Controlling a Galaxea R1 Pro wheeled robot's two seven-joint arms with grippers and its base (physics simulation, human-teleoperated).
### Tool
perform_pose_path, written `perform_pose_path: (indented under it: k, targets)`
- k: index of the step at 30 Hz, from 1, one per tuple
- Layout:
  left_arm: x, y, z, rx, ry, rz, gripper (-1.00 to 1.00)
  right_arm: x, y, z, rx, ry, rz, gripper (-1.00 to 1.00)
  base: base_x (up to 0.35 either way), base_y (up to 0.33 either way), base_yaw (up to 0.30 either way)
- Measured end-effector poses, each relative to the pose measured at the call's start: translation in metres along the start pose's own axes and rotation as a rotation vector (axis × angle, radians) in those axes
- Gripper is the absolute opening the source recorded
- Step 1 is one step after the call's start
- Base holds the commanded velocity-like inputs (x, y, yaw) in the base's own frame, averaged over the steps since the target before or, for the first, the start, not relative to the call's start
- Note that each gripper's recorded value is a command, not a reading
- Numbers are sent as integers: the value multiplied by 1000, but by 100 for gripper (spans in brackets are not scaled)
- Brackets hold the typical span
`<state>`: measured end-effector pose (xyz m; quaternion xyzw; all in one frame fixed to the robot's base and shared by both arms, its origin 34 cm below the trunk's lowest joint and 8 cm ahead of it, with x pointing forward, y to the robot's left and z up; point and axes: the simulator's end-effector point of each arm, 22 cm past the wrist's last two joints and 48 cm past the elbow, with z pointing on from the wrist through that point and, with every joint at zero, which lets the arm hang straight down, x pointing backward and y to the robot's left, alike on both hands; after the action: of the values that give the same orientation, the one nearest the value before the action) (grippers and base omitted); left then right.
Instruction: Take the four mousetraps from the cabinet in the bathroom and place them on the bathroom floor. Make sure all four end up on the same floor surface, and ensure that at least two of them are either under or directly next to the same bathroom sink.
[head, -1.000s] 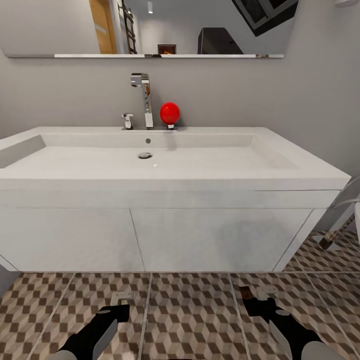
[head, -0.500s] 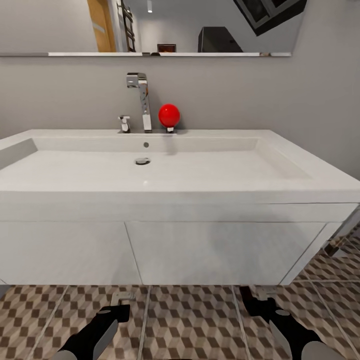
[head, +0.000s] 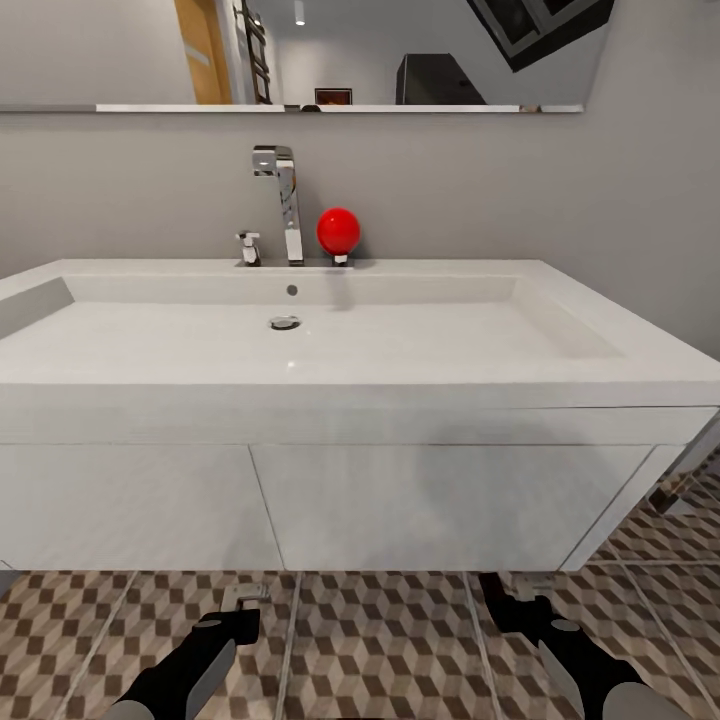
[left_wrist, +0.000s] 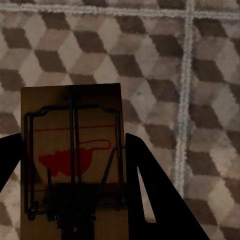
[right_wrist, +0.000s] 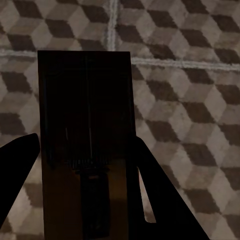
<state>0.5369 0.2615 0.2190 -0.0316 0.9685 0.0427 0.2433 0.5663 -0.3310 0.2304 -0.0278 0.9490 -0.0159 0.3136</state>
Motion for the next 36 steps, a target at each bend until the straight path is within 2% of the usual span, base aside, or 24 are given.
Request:
perform_pose_path:
  k: [28,36]
  targets:
    - [49,0,27,-5,96,10,-100,54,4,23,-6,102,-1,-100,0,0,0]
    - [49,-4,35,2,76,1,-100,72,5,29,-9,135,-3,-100,0,0,0]
